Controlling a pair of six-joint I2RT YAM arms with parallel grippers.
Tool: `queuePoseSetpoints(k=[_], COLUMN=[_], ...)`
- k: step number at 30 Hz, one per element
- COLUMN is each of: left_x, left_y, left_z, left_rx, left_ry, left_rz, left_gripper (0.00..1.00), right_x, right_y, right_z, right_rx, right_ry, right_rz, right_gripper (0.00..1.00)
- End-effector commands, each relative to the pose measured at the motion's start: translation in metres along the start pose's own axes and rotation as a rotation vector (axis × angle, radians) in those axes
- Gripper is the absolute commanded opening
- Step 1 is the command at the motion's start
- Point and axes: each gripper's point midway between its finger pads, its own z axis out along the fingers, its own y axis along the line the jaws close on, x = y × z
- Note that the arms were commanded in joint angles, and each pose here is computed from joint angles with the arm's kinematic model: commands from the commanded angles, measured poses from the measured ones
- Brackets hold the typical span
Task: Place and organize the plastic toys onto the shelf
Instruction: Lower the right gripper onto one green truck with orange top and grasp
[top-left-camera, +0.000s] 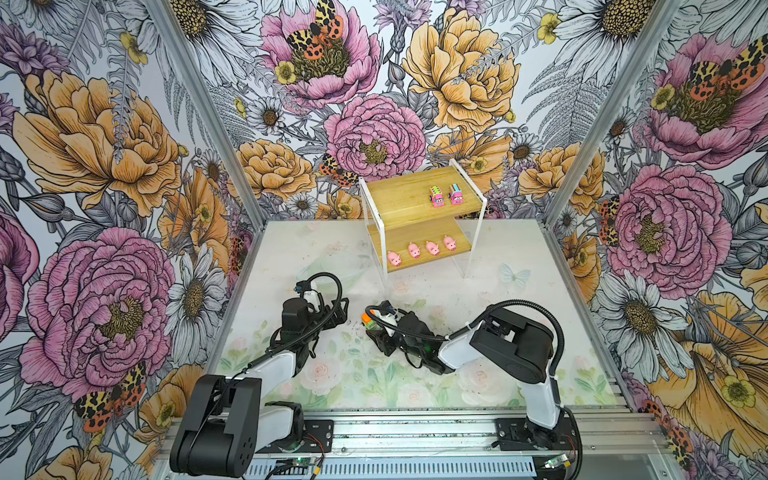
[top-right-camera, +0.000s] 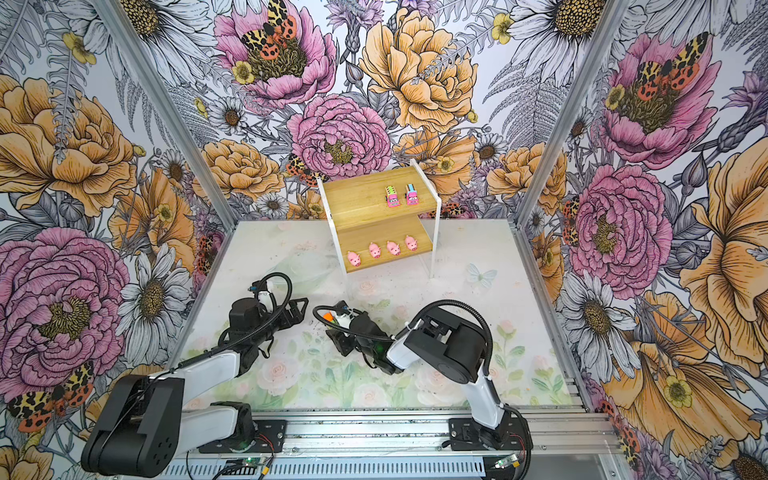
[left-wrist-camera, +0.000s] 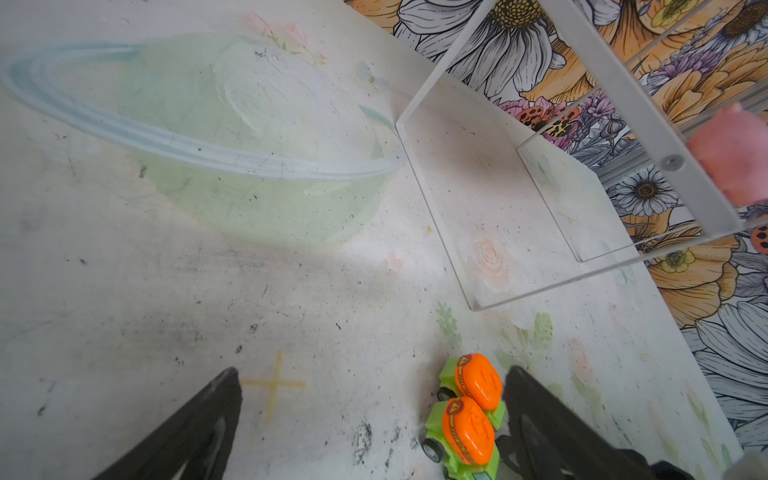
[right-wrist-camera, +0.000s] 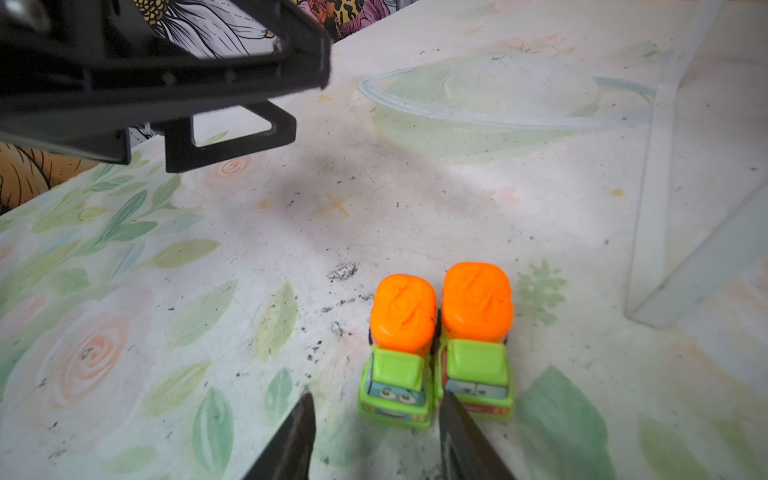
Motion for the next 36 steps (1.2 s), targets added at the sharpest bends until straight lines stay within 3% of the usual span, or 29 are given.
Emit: queuePoseSetpoints(k=[1, 36], left_x=[-0.007, -0.008], left_y=[-0.005, -0.005], left_z=[0.001, 0.0], left_rx=[0.027, 0.028], left_ry=[-0.014, -0.017], left_rz=[-0.001, 0.002], left_gripper=[0.99, 0.99], right_x=[-0.011, -0.016], right_y=[0.001, -0.006], right_z=[0.007, 0.036], right_rx=[-0.015, -0.021], right_ry=[-0.031, -0.004], right_rz=[0.014, 0.047], right_gripper=[0.49, 0.46])
